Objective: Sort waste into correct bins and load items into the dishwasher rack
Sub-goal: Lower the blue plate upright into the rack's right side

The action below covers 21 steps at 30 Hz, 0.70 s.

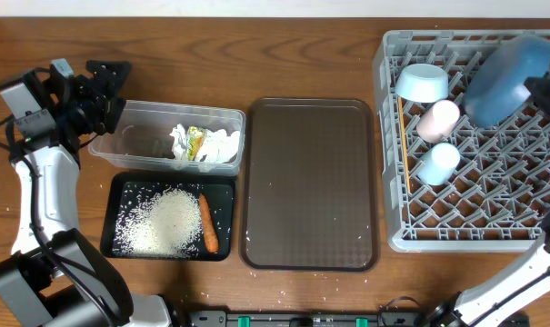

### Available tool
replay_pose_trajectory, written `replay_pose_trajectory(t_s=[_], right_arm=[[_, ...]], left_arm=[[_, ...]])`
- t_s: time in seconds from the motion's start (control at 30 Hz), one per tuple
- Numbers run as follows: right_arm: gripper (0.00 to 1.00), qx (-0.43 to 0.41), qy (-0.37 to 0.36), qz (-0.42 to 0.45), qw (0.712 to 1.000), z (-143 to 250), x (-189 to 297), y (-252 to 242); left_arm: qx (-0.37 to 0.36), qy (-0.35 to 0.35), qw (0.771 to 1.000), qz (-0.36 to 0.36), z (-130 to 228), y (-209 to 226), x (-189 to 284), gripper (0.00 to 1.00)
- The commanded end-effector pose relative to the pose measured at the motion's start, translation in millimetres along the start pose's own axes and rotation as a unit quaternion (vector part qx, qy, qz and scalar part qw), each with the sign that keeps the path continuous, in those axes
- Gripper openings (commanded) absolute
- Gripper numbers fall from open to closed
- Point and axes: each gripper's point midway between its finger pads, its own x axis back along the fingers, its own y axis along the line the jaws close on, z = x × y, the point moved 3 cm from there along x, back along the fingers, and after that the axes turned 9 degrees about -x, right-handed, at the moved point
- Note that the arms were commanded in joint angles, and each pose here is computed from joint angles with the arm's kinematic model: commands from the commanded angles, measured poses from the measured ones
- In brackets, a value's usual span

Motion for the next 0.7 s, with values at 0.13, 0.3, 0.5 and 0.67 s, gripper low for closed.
replay_pose_trajectory(t_s=[0.13,0.3,0.5,0.67], right_arm=[[0.05,-0.074,-0.025,0.022,0.997,2.0,31.5,0.8],[0.08,-0.111,-0.045,0.062,0.991,3.4,63.9,-13.7],[0.11,-0.146,-0.073,0.110,0.980,7.3,104.2,-31.1],[0.20,-0.194,-0.100,0.147,0.965,10.3,133.9,-45.5]], left_arm=[[-0.003,-0.004,1.000,0.007,-0.4,-7.4,5.5,0.95],[-0.003,-0.004,1.000,0.007,-0.4,-7.4,5.5,0.95],[-0.003,-0.004,1.000,0.007,-0.4,-7.4,5.5,0.95],[-0.003,-0.004,1.000,0.007,-0.4,-7.4,5.5,0.95]])
